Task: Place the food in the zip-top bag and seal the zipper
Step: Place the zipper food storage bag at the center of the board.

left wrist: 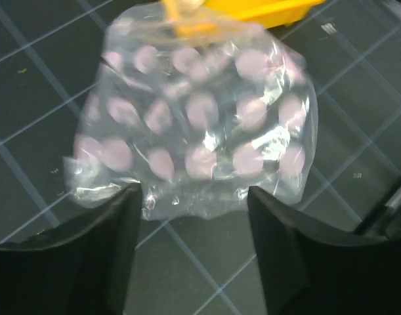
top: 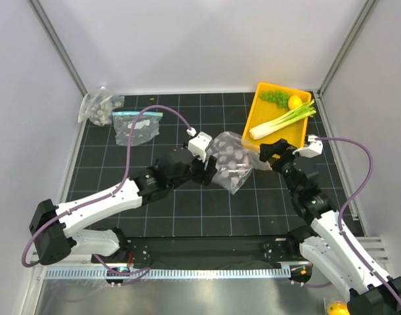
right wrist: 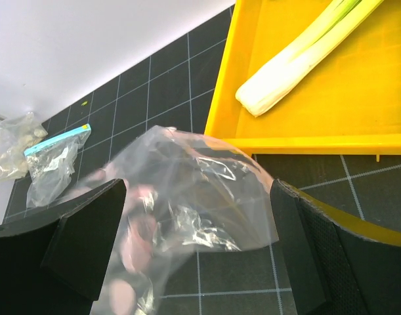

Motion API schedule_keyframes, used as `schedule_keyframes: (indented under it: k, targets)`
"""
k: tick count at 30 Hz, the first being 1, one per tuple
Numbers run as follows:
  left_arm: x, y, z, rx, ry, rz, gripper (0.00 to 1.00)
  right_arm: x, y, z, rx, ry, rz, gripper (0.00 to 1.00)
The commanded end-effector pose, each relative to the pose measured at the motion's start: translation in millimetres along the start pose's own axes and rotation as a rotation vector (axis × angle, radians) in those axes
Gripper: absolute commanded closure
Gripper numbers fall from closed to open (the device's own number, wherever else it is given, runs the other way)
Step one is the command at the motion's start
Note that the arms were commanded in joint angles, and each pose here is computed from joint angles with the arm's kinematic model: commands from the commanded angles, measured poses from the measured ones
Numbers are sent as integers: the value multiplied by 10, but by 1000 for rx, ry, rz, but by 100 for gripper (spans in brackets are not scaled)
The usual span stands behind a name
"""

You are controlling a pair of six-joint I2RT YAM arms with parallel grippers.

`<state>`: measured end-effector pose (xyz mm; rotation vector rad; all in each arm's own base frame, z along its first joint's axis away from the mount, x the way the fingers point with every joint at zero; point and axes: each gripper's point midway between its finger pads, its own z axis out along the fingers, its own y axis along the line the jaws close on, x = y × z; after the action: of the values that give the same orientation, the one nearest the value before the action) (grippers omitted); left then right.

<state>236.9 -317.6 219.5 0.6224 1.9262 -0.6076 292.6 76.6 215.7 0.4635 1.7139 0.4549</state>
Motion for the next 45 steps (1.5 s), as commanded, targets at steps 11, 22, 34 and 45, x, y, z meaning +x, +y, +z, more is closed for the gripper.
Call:
schedule_keyframes:
  k: [11,22,34,45]
  targets:
    - [-1,635,-46,-352,-11,30,3,-64,156,92,-46,6,-41,1]
    - [359,-11,303,14,137,121,0,142,191,228,-42,113,-58,2]
    - [642,-659,597,88,127,351,0,-95,122,55,-27,-3,-33,0]
    - [749,203,835,-551,301,605,0,-231,118,-66,-49,-78,-13,1]
